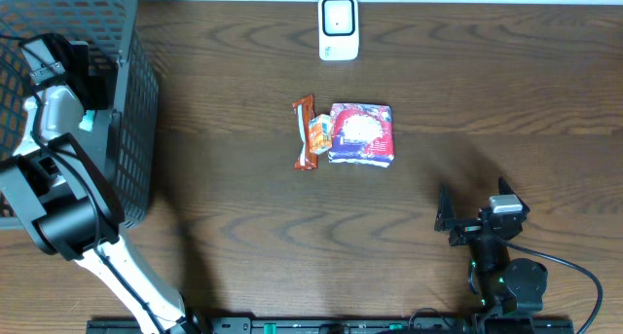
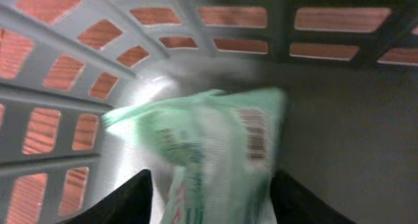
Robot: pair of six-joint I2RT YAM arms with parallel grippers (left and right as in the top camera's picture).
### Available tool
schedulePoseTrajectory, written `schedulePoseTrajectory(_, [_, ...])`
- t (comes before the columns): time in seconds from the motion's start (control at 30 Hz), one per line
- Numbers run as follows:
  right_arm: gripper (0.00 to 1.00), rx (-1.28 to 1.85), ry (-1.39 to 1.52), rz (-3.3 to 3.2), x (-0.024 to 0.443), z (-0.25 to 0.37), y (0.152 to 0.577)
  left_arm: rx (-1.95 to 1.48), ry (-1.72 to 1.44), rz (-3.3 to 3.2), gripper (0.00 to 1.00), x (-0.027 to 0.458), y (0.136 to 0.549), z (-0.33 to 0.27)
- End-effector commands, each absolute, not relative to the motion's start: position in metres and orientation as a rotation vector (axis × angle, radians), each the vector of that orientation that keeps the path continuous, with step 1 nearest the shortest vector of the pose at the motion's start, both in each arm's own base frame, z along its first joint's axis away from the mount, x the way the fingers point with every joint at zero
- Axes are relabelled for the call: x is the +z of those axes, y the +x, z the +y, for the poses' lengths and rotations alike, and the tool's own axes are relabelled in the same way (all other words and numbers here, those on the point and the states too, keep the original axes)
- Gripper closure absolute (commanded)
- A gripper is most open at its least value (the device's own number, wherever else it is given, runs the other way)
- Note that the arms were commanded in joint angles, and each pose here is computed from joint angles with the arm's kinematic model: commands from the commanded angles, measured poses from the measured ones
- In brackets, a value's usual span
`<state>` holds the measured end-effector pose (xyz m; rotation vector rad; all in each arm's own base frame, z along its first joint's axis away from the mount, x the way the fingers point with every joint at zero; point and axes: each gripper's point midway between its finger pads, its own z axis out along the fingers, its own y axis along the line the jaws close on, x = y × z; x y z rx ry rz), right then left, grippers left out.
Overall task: Scan the item barcode
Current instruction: 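Grasp the green wipes pack with the left gripper and lift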
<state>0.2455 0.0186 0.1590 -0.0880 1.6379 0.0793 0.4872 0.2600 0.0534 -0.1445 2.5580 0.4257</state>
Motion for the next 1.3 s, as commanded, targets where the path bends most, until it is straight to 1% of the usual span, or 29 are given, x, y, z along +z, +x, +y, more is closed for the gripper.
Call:
schedulePoseTrajectory(0.0, [0.01,0.068,-0.087,1.637,0.158,0.017,0.246,0.379,-0.139,2.657,0.46,0.013,0.471,0.252])
schedulePoseTrajectory(0.03, [0.01,0.067,-0.087,1.637,0.158,0.017,0.246,0.369,-0.139,2.678,0.51,0.008,0.467,0.25])
schedulePoseTrajectory(0.07, [0.01,0.068,-0.087,1.637,0.158,0.017,0.246,0.357,-0.139,2.704,0.59,0.002,0.462,0.248])
schedulePoseTrajectory(0.13, [0.01,0.068,-0.087,1.637,0.158,0.017,0.246,0.341,-0.14,2.738,0.78,-0.003,0.455,0.245])
schedulePoseTrajectory(0.17, [0.01,0.068,-0.087,1.637,0.158,0.017,0.246,0.335,-0.14,2.75,0.91,-0.005,0.452,0.243])
schedulePoseTrajectory(0.2, [0.01,0.068,-0.087,1.637,0.158,0.017,0.246,0.329,-0.14,2.762,0.92,-0.005,0.45,0.242])
schedulePoseTrajectory(0.33, [0.01,0.068,-0.087,1.637,0.158,0.017,0.246,0.316,-0.169,2.776,0.93,0.004,0.444,0.239])
schedulePoseTrajectory(0.43, [0.01,0.068,-0.087,1.637,0.158,0.017,0.246,0.314,-0.308,2.694,0.93,0.034,0.449,0.241])
schedulePoseTrajectory(0.47, [0.01,0.068,-0.087,1.637,0.158,0.017,0.246,0.314,-0.366,2.646,0.92,0.051,0.452,0.243])
schedulePoseTrajectory(0.6, [0.01,0.067,-0.087,1.637,0.158,0.017,0.246,0.311,-0.541,2.401,0.93,0.145,0.458,0.246])
schedulePoseTrajectory(0.67, [0.01,0.068,-0.087,1.637,0.158,0.017,0.246,0.29,-0.623,2.267,0.93,0.194,0.454,0.244])
schedulePoseTrajectory(0.77, [0.01,0.068,-0.087,1.637,0.158,0.017,0.246,0.216,-0.759,2.052,0.93,0.269,0.438,0.235])
schedulePoseTrajectory(0.8, [0.01,0.068,-0.087,1.637,0.158,0.017,0.246,0.157,-0.818,1.949,0.93,0.304,0.426,0.227])
schedulePoseTrajectory(0.87, [0.01,0.067,-0.087,1.637,0.158,0.017,0.246,0.053,-0.836,1.835,0.93,0.346,0.413,0.21])
schedulePoseTrajectory(1.0, [0.01,0.068,-0.087,1.637,0.158,0.017,0.246,-0.204,-0.768,1.696,0.93,0.412,0.393,0.158])
schedulePoseTrajectory(1.03, [0.01,0.068,-0.087,1.637,0.158,0.017,0.246,-0.278,-0.72,1.673,0.93,0.429,0.386,0.135])
schedulePoseTrajectory(1.17, [0.01,0.068,-0.087,1.637,0.158,0.017,0.246,-0.408,-0.557,1.672,0.93,0.455,0.38,0.068])
schedulePoseTrajectory(1.27, [0.01,0.067,-0.087,1.637,0.158,0.017,0.246,-0.502,-0.418,1.742,0.93,0.451,0.384,0.009])
